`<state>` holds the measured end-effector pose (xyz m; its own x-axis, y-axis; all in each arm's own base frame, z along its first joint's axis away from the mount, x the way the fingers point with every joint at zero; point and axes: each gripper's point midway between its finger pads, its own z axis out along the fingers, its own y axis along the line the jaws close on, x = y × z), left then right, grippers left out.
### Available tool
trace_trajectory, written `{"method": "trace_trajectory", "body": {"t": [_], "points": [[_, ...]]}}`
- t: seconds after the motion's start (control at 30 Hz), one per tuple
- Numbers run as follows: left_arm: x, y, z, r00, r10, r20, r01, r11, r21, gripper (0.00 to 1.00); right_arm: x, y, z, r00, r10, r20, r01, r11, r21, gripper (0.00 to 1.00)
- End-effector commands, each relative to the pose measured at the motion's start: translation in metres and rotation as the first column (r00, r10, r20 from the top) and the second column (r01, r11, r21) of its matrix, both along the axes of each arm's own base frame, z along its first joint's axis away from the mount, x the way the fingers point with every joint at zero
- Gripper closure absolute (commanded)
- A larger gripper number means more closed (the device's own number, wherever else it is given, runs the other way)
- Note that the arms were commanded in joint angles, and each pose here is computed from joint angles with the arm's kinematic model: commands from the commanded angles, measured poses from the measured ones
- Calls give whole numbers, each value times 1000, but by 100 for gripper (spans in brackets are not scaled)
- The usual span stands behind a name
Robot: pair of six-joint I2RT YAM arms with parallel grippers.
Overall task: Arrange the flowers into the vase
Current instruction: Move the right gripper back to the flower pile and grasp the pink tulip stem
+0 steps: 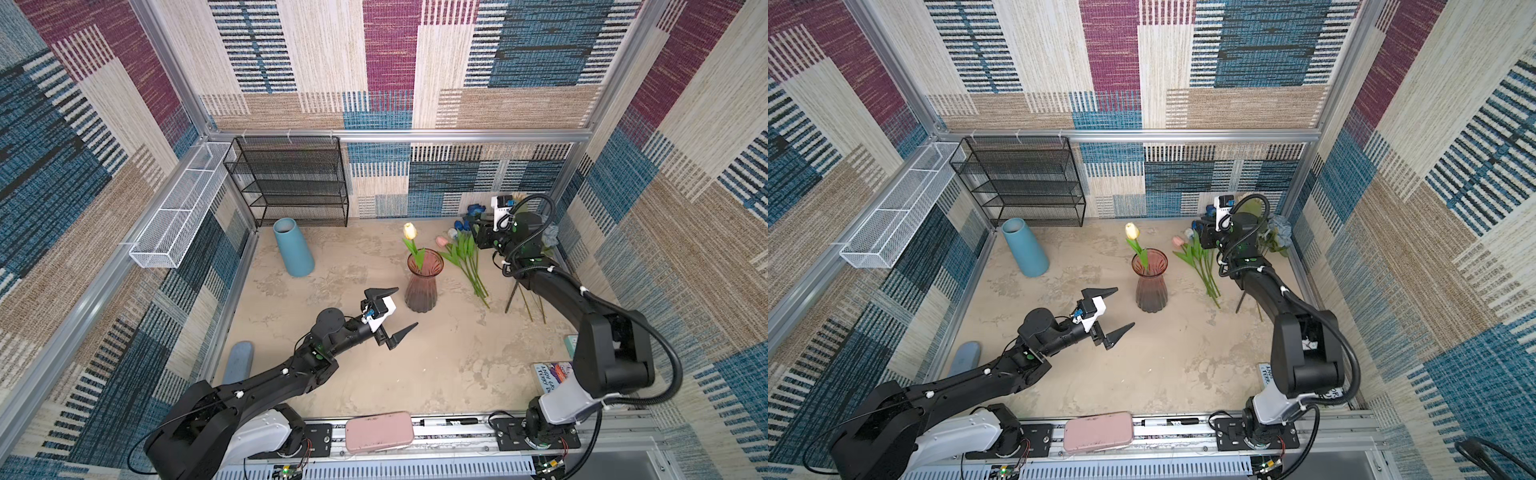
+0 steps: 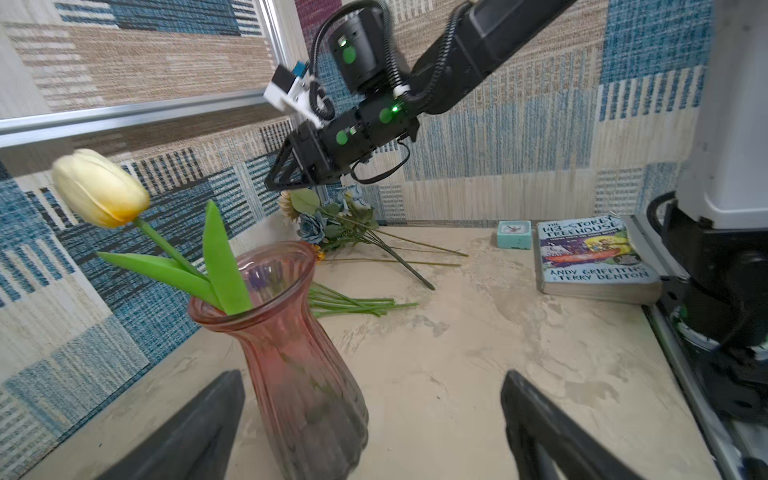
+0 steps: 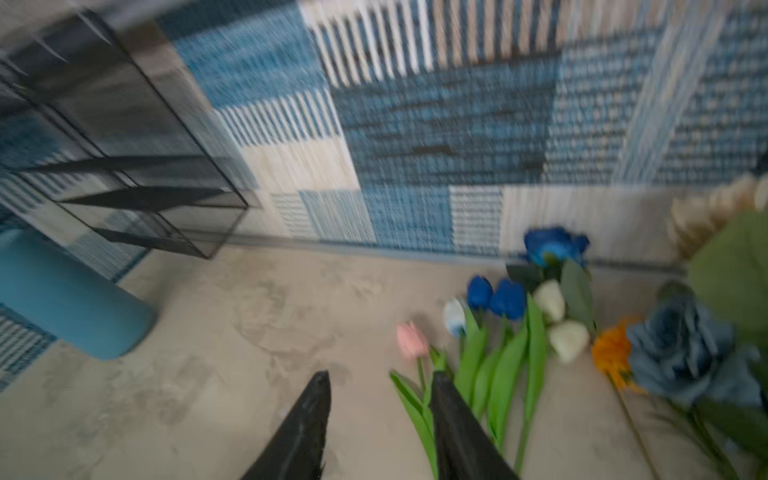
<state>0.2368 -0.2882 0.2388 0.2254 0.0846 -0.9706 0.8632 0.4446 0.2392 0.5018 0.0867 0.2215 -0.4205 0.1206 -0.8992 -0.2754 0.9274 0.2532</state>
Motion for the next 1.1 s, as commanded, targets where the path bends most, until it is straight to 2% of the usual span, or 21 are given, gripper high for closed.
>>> {"method": "trace_trajectory", "body": {"t": [0.0,0.1,0.17,0.23,0.3,0.4,0.47,0.53,0.8,1.07], "points": [[-1,-2,-3,1000,-9,11,9,1000,2,1,-2,-30,-63,967,-107,-230,100,994,-43,60],[1,-2,-7,1000,-1,11,1,1000,-2,1,9,-39,-85,947,-123,-296,125,992,-12,64],[2,-3,-7,1000,-1,13,1,1000,2,1,11,-29,-92,946,-66,-318,72,997,9,69],[4,-3,-7,1000,7,17,-7,1000,-2,1,9,-17,-95,947,-11,-320,17,1000,17,69],[5,-2,-8,1000,14,19,-14,1000,-5,1,5,-5,-102,942,31,-335,-39,999,-16,69],[6,-2,-10,1000,21,20,-21,1000,-7,1,0,10,-128,905,76,-419,-132,986,-106,67],[7,-4,-11,1000,18,24,-18,1000,-6,1,-2,16,-150,874,64,-483,-181,963,-200,66],[8,-5,-9,1000,12,27,-12,1000,-6,1,-3,16,-162,857,44,-514,-192,952,-237,67],[11,-5,-8,999,24,29,-24,1000,3,1,5,17,-164,867,19,-497,-184,941,-285,64],[11,-4,-8,999,29,25,-29,1000,-5,1,4,22,-178,856,31,-517,-206,936,-284,67]]}}
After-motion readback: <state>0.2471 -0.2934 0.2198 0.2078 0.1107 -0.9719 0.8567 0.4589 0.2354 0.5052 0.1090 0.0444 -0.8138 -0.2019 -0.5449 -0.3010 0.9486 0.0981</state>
